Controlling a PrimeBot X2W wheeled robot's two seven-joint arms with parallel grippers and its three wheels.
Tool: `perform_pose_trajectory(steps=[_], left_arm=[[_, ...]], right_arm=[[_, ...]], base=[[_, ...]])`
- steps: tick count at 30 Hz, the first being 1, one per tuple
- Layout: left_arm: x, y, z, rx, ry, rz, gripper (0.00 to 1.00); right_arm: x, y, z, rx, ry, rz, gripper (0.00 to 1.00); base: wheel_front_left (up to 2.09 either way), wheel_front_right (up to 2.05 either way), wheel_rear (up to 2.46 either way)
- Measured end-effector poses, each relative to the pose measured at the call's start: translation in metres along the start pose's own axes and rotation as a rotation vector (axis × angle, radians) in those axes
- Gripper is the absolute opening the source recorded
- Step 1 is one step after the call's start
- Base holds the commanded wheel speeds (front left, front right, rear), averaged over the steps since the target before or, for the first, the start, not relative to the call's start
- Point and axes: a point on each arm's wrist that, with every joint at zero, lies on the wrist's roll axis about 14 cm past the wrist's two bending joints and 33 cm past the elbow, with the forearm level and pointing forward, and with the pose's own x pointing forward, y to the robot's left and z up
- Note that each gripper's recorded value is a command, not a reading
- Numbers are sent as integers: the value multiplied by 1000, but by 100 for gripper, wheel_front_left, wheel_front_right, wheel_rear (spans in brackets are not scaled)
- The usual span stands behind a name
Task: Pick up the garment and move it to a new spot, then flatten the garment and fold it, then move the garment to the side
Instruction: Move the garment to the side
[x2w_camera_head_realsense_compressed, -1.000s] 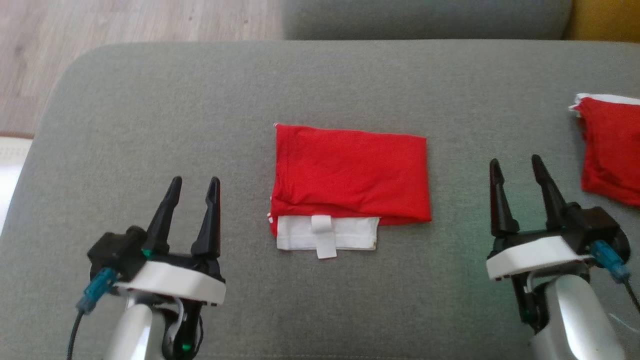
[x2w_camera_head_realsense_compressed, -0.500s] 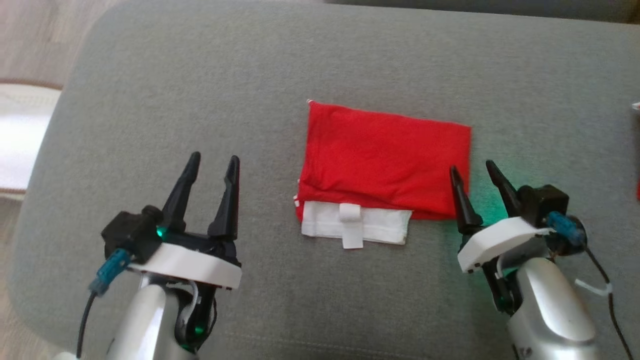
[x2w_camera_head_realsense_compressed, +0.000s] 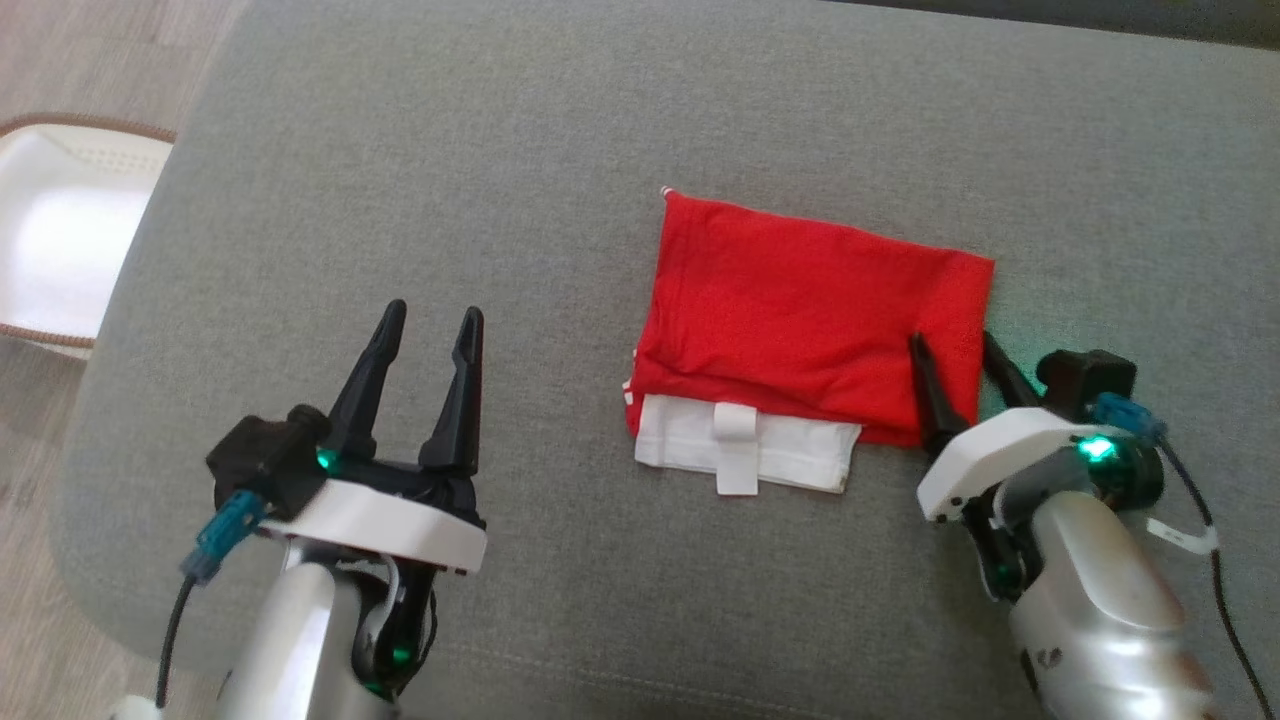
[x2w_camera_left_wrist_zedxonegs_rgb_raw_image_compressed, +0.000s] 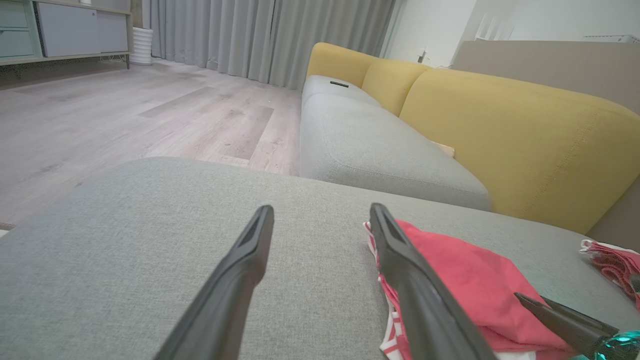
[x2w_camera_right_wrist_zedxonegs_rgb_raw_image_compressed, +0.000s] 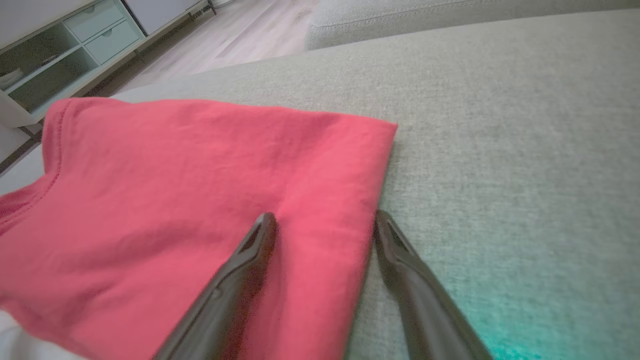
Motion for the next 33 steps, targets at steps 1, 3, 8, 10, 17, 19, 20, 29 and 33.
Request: perform_pose_trajectory(steps=[1, 3, 8, 10, 17, 19, 20, 29, 33], left_arm=[[0, -1, 0, -1, 1, -2, 100], [0, -4, -1, -1, 2, -12, 100], [4, -21, -1, 6, -1, -65, 100], [6, -27, 0, 3, -3, -85, 100], [12, -68, -11, 7, 18, -210, 100], [15, -86, -13, -1, 23, -265, 100], [17, -95, -14, -6, 24, -291, 100], [45, -160, -26, -46, 31, -488, 100], [57, -165, -40, -54, 55, -504, 100]], right_arm=[[0, 2, 0, -9, 2, 5, 85], [-1, 5, 0, -44, 5, 19, 0], [-8, 4, 8, -154, -22, 24, 0], [-13, 1, 13, -219, -41, 22, 0], [-37, -41, 57, -425, -128, -49, 0], [-50, -65, 77, -486, -157, -94, 0], [-56, -78, 87, -515, -170, -119, 0], [-126, -204, 140, -643, -133, -387, 0], [-141, -249, 155, -667, -94, -493, 0]], base=[[0, 0, 0], [0, 0, 0], [0, 0, 0], [0, 0, 0], [0, 0, 0], [0, 0, 0], [0, 0, 0], [0, 0, 0], [0, 0, 0]])
